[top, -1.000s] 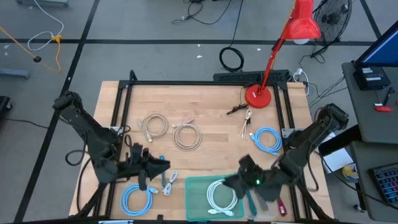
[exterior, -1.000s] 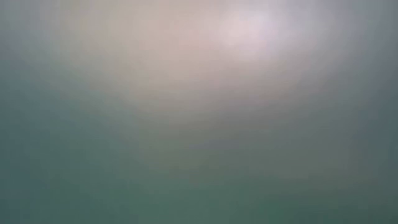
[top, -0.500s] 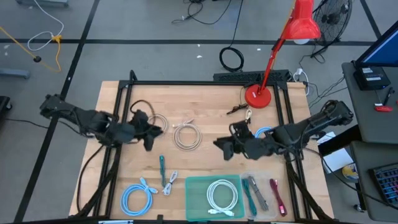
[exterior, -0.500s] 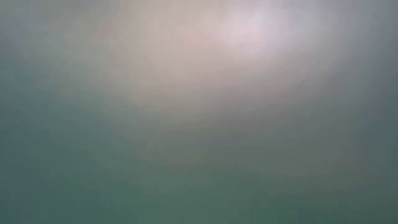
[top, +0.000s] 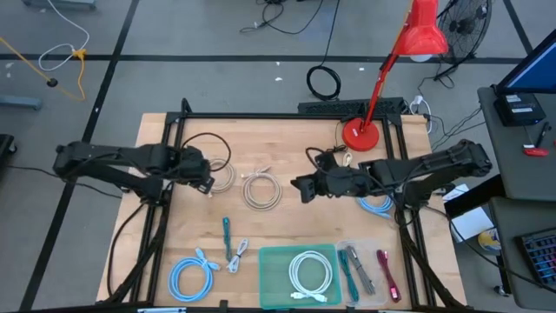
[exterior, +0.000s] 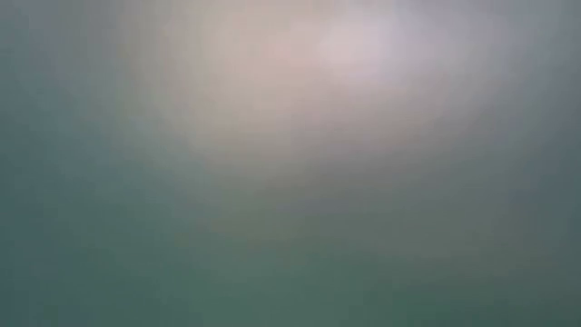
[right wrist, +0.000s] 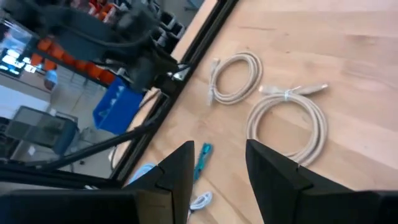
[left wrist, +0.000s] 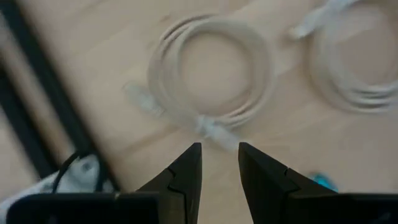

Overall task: Pick & Place USB Port
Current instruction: Put the left brown hdmi cable into the green bin

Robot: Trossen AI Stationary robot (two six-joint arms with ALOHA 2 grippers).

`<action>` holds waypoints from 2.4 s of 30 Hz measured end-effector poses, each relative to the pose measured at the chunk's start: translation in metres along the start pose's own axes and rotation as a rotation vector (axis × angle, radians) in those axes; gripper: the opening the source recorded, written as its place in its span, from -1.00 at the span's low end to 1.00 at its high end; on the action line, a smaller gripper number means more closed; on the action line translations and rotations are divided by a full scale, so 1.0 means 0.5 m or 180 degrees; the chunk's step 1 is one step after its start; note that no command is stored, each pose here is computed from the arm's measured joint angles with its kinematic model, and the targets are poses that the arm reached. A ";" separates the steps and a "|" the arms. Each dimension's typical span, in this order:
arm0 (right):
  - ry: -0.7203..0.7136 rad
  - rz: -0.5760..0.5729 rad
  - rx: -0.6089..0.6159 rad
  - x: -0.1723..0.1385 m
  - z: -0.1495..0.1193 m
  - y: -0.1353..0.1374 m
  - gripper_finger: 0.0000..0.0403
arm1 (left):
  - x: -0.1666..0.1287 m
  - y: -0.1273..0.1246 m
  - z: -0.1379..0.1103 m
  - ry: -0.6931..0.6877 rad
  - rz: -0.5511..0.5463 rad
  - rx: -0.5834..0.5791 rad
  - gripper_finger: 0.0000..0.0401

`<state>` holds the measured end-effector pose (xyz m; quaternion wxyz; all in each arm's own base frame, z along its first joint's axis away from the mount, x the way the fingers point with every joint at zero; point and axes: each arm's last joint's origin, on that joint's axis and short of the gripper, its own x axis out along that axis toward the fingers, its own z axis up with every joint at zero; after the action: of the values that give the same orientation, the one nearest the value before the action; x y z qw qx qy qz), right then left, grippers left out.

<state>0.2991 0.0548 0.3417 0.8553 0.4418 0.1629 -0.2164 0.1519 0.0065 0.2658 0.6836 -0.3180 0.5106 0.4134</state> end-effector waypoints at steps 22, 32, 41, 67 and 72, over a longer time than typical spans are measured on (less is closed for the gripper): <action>0.0290 0.0107 -0.0343 0.007 0.005 -0.005 -0.33 | 0.091 -0.037 0.044 0.0651 0.0601 -0.0600 0.75; 0.0719 0.0294 -0.0796 0.009 0.004 -0.011 -0.33 | 0.149 -0.029 0.034 0.0741 0.0526 -0.1469 0.64; 0.0870 0.0191 -0.1066 0.008 -0.002 -0.022 -0.33 | 0.191 -0.015 0.013 0.0866 0.0526 -0.1689 0.59; 0.1113 0.0405 -0.1279 0.001 -0.018 -0.014 -0.33 | 0.216 0.003 0.030 0.0649 0.0503 -0.2091 0.59; 0.1124 0.0420 -0.1307 0.000 -0.021 -0.013 -0.33 | 0.243 0.010 0.012 0.0779 0.0439 -0.2193 0.59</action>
<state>0.2950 0.0602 0.3314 0.8975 0.2998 0.3208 -0.0424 0.1665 0.0431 0.1507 0.4410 -0.5413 0.4398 0.5649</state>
